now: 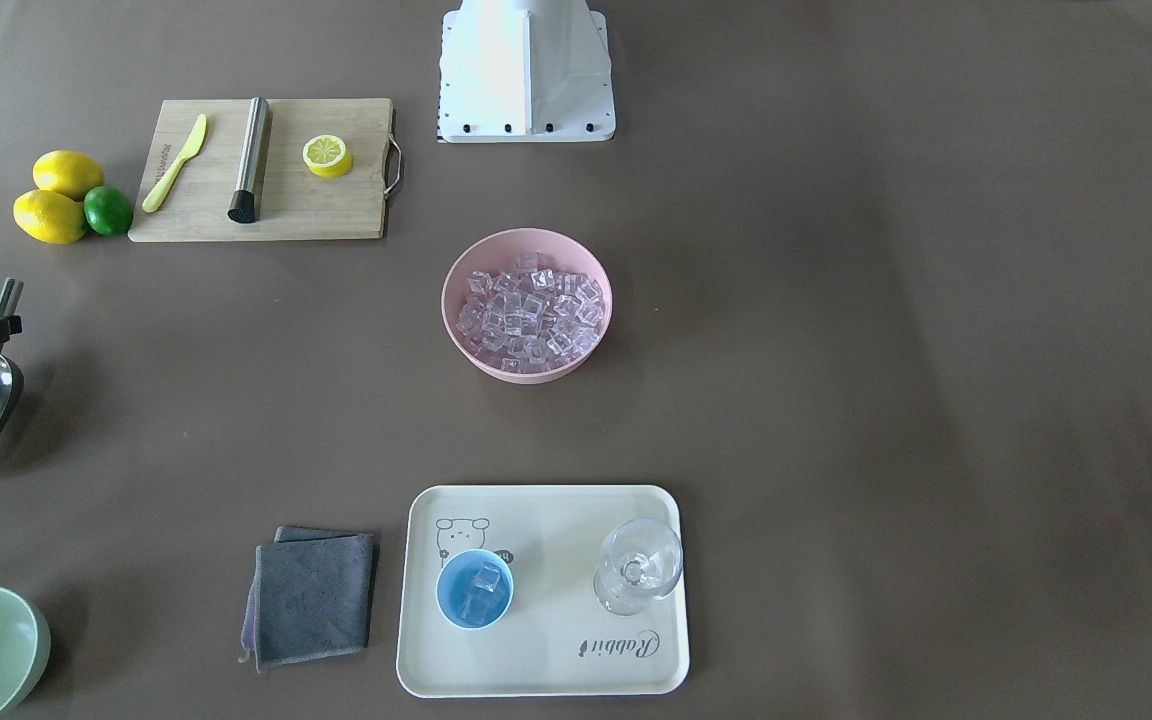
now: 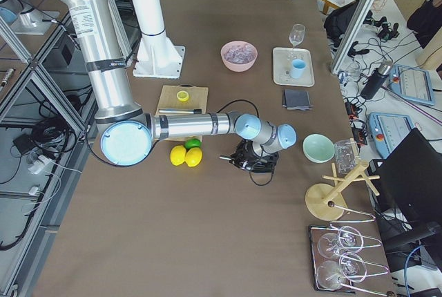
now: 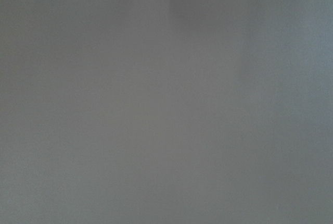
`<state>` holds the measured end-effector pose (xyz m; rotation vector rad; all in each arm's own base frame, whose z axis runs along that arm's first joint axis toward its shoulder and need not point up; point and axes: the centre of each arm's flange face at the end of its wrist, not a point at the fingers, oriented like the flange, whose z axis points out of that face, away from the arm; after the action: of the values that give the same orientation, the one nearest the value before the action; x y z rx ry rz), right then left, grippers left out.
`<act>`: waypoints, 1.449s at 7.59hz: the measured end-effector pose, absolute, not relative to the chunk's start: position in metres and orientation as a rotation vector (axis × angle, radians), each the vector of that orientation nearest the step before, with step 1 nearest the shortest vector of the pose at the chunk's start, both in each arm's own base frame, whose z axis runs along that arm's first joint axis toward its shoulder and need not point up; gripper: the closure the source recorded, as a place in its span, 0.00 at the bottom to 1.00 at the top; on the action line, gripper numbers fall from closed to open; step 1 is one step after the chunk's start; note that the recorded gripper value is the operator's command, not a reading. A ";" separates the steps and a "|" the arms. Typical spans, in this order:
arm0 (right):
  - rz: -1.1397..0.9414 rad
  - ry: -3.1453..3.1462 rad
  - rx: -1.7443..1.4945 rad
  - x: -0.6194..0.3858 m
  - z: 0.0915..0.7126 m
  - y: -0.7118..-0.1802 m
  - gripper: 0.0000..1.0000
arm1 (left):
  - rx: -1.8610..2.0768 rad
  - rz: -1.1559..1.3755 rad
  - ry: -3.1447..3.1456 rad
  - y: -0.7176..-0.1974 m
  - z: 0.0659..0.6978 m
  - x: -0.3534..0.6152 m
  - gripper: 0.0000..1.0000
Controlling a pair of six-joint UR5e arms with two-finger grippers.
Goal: Put ice in cup with scoop
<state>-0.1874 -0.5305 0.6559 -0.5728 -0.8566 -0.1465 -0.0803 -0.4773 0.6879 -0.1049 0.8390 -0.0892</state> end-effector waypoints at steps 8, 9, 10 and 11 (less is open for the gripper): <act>-0.189 -0.825 -0.342 -0.148 0.610 -0.555 0.00 | -0.106 -0.090 0.839 -0.477 0.688 -0.080 0.02; -0.186 -0.783 -0.262 -0.123 0.586 -0.562 0.00 | -0.106 -0.090 0.839 -0.477 0.688 -0.080 0.02; -0.165 -0.749 -0.188 -0.092 0.565 -0.566 0.00 | -0.106 -0.090 0.839 -0.477 0.688 -0.080 0.02; -0.107 -0.738 -0.124 -0.045 0.552 -0.565 0.00 | -0.105 -0.090 0.839 -0.477 0.688 -0.080 0.02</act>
<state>-0.0449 -0.5645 0.5516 -0.1244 -0.7384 -0.1074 -0.0803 -0.4773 0.6881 -0.1054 0.8390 -0.0895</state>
